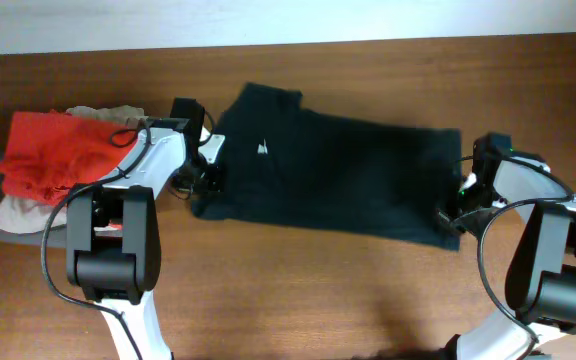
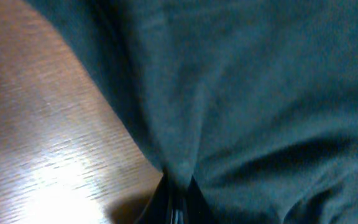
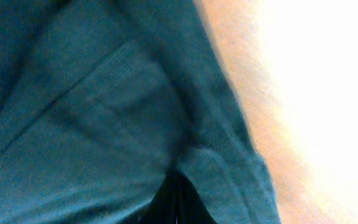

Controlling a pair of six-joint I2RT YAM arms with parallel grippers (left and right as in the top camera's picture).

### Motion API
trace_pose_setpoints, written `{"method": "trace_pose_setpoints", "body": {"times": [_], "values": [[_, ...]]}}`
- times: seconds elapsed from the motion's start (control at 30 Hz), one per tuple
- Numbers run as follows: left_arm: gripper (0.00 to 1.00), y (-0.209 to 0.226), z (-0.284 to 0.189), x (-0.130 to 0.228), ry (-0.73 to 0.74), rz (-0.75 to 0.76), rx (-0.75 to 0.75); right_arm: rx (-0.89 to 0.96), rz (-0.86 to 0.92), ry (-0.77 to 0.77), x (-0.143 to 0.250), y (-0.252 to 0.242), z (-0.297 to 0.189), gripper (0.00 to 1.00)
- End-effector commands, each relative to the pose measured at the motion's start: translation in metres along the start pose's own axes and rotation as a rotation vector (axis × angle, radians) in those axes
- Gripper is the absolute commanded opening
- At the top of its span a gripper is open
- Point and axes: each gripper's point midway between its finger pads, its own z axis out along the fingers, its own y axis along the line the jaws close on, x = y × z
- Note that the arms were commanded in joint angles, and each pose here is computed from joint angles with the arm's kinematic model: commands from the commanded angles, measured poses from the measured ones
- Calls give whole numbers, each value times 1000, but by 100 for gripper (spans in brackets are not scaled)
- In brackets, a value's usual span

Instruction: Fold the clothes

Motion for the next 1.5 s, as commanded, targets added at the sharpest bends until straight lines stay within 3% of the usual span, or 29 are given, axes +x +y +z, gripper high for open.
{"method": "trace_pose_setpoints", "body": {"times": [0.0, 0.37, 0.6, 0.83, 0.93, 1.17, 1.37, 1.47], "values": [[0, 3, 23, 32, 141, -15, -7, 243, 178, 7, 10, -64, 0, 4], [1, -10, 6, 92, 395, -147, 30, 288, 220, -56, 5, -86, -22, 4], [1, -31, 6, 105, 453, -223, 85, 260, 217, -77, -1, -80, -22, 4], [2, -12, 9, 93, 393, -181, -28, 123, 126, -93, -18, -51, -37, 4], [8, -5, 1, 89, 385, -174, -67, 45, 75, -111, -28, -33, -51, 4], [36, 19, -22, 74, 331, -146, -216, -26, 40, -150, -42, -14, -81, 15], [32, 35, -48, 51, 262, -170, -289, -136, -35, -139, -41, 8, -93, 19], [32, 35, -67, 27, 182, -173, -284, -202, -54, -119, -37, 20, -104, 26]]}}
